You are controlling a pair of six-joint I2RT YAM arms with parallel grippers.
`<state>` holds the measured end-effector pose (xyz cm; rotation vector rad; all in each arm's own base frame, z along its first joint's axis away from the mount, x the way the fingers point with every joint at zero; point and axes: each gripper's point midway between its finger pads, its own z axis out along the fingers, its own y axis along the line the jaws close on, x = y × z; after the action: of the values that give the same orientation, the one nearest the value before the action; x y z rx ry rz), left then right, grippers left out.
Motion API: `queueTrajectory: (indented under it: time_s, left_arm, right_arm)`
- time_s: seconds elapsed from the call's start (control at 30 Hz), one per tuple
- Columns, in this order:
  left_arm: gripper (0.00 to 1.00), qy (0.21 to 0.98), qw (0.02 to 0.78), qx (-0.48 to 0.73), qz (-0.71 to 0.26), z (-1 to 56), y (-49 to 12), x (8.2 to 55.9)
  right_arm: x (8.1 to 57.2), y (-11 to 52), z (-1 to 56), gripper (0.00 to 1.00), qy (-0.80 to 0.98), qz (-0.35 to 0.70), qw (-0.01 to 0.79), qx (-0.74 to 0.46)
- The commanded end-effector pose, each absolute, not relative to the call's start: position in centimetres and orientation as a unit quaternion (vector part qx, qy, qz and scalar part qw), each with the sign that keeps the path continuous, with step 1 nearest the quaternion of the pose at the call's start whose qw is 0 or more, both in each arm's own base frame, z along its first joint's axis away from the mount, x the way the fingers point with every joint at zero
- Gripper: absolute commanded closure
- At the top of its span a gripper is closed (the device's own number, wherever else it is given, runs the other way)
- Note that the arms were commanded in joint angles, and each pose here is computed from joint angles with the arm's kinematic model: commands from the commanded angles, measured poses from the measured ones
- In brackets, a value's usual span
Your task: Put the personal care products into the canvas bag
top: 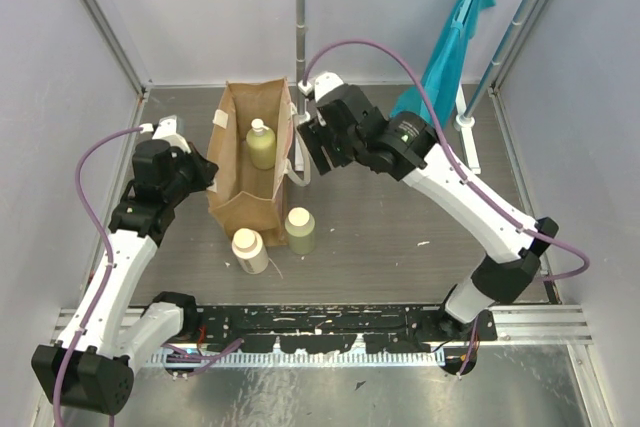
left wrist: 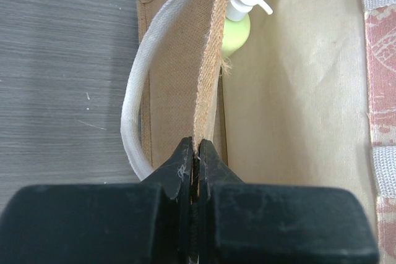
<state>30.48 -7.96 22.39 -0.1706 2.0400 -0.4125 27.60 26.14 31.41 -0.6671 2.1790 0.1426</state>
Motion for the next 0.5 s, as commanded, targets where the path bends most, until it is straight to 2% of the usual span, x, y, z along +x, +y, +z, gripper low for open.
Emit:
queueTrajectory:
  time_s: [0.0, 0.3, 0.47]
  left_arm:
    - [1.00, 0.858, 0.478, -0.065, -0.174, 21.5, -8.1, 29.0]
    - [1.00, 0.857, 0.478, -0.060, -0.182, 21.7, -8.4, 28.7]
    - [1.00, 0.856, 0.479, -0.059, -0.186, 21.8, -8.5, 28.7]
  right_arm:
    - [30.8, 28.5, 40.2, 0.97, 0.794, 0.084, 0.542, -0.263]
    - [32.2, 32.8, 49.0, 1.00, 0.682, 0.163, 0.655, -0.281]
    - [32.4, 35.7, 49.9, 1.00, 0.646, 0.200, 0.668, -0.312]
